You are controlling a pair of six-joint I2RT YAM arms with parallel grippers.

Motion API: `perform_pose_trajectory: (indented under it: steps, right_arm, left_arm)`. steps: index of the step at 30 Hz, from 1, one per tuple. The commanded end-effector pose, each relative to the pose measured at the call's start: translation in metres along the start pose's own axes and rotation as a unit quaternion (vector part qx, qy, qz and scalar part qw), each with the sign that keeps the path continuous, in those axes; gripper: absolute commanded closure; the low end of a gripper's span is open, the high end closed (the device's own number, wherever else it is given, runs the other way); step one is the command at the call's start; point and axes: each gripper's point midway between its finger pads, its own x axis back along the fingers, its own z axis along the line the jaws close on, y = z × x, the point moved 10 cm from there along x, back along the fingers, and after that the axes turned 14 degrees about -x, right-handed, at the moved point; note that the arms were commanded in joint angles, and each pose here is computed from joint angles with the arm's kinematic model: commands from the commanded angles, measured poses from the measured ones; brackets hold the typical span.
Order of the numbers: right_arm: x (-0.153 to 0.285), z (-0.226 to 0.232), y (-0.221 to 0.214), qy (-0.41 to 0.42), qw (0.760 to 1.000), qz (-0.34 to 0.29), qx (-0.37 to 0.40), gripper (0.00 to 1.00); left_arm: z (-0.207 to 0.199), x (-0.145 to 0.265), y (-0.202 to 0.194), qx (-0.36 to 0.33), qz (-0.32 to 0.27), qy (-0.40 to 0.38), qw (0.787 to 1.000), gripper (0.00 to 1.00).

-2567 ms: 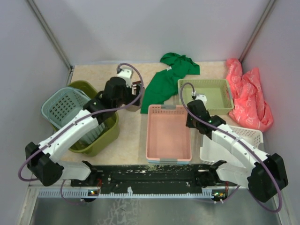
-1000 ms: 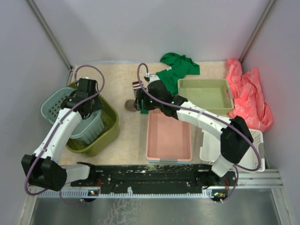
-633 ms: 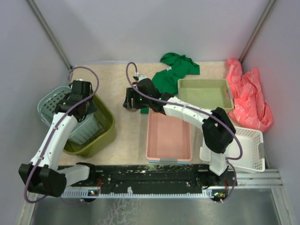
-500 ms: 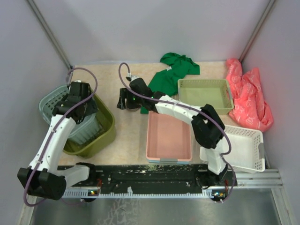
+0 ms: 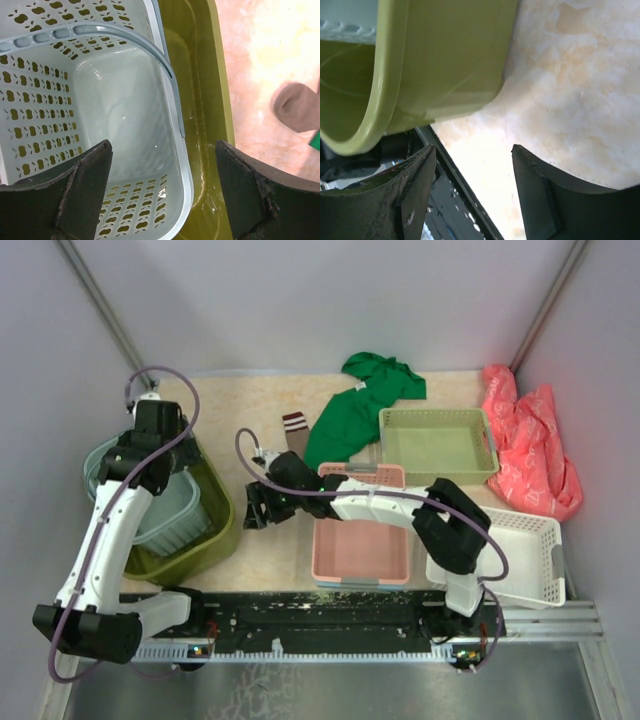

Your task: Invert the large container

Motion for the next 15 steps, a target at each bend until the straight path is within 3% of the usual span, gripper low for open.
perform_pose_trajectory:
  steps: [1,10,15]
  right_arm:
    - [0.042,0.033,0.027,0.048,0.993,-0.098,0.046,0.37]
    - [0.066,-0.012,0.064,-0.013,0.988,-0.152,-0.029,0.37]
    - [0.073,-0.015,0.063,-0.031,0.986,-0.161,-0.026,0.37]
  left_arm:
    - [0.001,-0.011,0.0,-0.017,0.008,0.024,1.0,0.13]
    - [-0.018,-0.041,-0.022,-0.018,0.04,-0.003,0.999,0.27]
    - [-0.021,-0.047,-0.033,-0.013,0.061,-0.004,0.998,0.57]
